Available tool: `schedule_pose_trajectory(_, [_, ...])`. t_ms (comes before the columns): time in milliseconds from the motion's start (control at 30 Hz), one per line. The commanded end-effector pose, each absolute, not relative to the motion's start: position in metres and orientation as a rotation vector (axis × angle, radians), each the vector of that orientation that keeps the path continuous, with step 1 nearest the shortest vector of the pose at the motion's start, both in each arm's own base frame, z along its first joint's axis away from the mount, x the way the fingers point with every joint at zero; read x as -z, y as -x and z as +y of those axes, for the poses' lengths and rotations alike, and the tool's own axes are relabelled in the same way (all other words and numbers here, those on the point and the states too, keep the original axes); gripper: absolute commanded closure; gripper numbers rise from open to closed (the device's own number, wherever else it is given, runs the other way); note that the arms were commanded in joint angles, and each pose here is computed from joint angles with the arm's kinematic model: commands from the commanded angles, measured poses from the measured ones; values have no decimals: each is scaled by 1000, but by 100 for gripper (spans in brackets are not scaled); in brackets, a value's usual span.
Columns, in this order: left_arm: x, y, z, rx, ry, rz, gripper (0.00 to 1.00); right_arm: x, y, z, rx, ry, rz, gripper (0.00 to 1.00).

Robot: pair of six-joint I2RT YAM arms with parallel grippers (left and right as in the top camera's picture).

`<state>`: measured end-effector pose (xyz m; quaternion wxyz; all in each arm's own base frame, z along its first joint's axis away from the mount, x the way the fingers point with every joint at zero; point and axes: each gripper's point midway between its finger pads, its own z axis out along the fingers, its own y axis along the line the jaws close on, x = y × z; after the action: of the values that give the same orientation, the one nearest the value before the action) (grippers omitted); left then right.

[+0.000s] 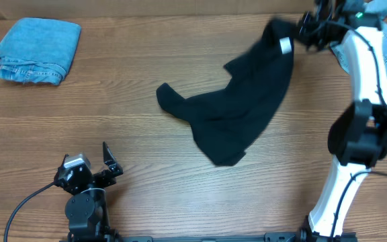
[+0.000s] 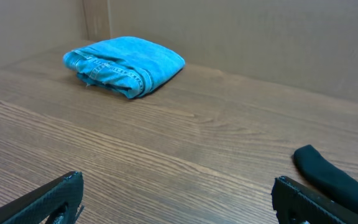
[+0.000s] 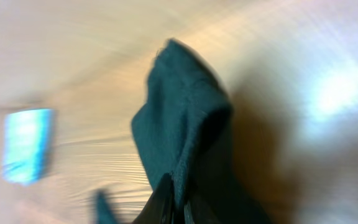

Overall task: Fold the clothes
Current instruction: 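Lift the black shirt and lay it flat across the table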

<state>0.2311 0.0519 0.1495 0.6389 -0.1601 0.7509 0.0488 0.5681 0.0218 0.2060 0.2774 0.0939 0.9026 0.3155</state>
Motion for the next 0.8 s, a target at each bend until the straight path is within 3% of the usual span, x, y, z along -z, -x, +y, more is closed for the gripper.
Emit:
schedule_pose_trajectory(0, [-150,-230,55,-141,363,1706,0,-404,-515,66,-952,204,2010,96])
schedule_pose_trajectory(200, [-151,-230,55,-140,363,1706,0,-510,-445,78,-835,406,1771,96])
schedule_pose_trajectory(300, [-151,-230,55,-140,363,1706,0,-536,-421,81,-792,443,1706,96])
schedule_pose_trajectory(467, [-151,-230,55,-140,363,1706,0,-546,-413,84,-866,383,1706,96])
schedule_pose_trajectory(767, [-150,-230,55,-141,363,1706,0,-557,-361,177,-1161,741,1594,96])
